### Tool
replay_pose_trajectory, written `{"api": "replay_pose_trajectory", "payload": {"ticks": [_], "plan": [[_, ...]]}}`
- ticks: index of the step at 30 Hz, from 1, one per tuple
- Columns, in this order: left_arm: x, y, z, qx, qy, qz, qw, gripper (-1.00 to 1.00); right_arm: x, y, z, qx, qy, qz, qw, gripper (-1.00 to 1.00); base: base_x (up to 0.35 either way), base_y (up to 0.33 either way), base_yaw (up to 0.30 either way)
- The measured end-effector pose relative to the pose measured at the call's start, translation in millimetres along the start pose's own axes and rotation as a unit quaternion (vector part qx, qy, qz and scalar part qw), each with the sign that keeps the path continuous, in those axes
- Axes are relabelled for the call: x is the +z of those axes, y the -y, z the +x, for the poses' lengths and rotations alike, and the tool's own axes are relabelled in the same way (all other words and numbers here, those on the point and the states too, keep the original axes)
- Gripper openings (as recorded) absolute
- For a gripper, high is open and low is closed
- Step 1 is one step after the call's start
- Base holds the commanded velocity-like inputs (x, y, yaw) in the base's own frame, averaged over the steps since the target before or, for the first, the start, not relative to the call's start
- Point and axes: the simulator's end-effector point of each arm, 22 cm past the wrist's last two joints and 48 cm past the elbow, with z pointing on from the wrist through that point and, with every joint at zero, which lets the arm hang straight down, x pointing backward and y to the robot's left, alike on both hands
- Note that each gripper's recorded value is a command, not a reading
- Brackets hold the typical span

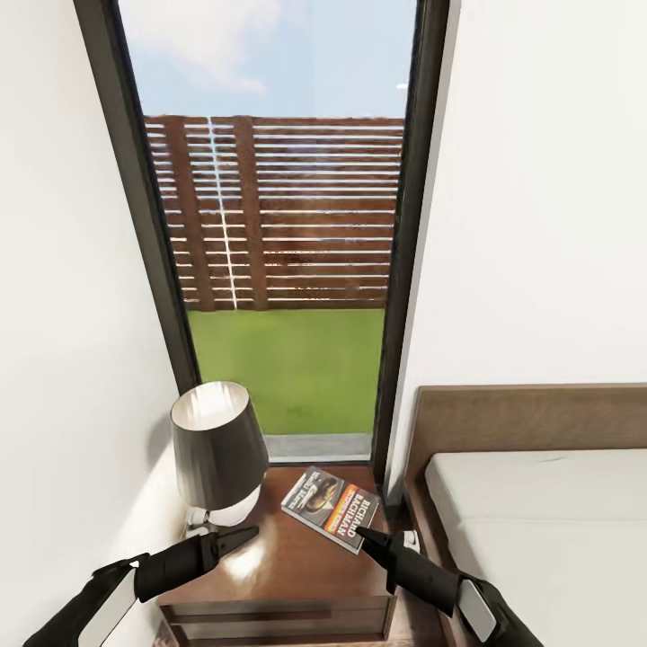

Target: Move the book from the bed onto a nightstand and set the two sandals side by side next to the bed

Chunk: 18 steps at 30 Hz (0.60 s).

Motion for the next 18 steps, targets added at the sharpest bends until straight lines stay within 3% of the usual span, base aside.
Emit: {"api": "replay_pose_trajectory", "payload": {"ticks": [18], "plan": [[1.6, -20, 9, 0.0, 0.0, 0.0, 1.0, 1.0, 3.9, 21, -6, 0.0, 0.0, 0.0, 1.0, -1.0, 0.0, 0.0, 0.0]]}}
